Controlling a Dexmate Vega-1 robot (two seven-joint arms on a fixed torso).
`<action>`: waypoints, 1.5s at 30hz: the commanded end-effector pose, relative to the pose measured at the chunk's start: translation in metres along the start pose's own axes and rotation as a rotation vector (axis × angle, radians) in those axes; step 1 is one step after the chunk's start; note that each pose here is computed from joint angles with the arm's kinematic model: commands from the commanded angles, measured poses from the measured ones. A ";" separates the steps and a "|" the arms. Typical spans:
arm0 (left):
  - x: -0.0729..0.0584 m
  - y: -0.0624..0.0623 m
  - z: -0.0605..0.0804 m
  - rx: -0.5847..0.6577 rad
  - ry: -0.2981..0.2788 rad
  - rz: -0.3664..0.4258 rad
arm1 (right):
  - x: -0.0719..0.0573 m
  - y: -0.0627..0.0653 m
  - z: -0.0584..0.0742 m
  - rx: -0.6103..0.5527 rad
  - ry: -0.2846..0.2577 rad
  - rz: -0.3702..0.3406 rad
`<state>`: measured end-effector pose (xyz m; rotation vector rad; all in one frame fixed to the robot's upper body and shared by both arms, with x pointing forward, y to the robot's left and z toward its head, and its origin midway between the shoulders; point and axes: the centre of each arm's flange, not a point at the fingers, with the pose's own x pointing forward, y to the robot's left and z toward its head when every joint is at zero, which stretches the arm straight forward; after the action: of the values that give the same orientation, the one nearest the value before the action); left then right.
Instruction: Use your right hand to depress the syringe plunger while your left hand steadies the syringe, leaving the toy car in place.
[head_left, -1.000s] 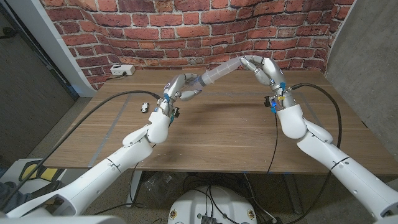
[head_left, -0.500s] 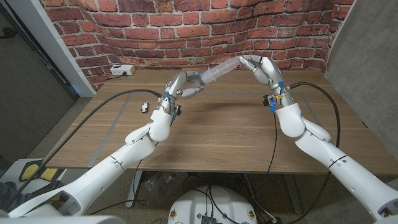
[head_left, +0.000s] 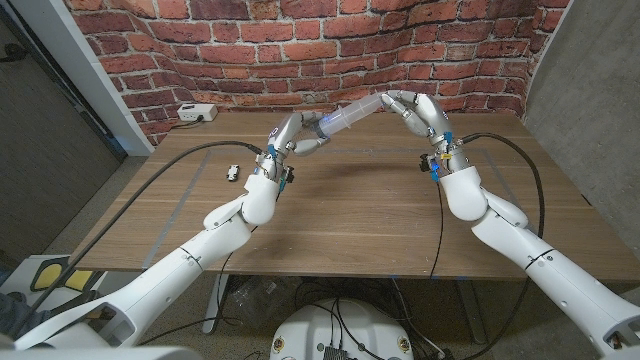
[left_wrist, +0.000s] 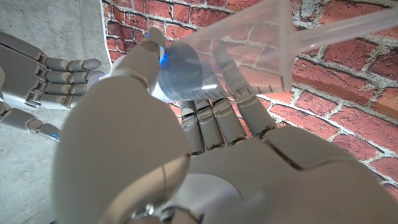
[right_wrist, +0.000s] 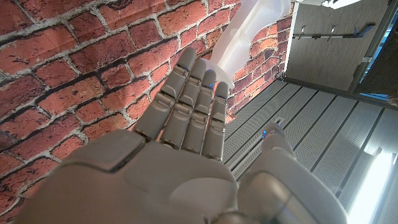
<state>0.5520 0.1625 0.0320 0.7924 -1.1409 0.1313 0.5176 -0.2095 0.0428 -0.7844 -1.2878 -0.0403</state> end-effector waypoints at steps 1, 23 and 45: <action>0.001 0.000 0.005 -0.010 -0.018 0.001 | -0.002 0.003 0.003 0.001 0.001 0.011; -0.001 -0.001 0.009 -0.034 -0.028 0.007 | -0.005 0.015 0.003 0.029 0.016 0.033; -0.001 -0.001 0.011 -0.032 -0.036 0.009 | -0.005 0.023 0.005 0.051 0.012 0.064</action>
<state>0.5449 0.1559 0.0332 0.7627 -1.1747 0.1060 0.5214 -0.1956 0.0296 -0.7855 -1.2521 0.0154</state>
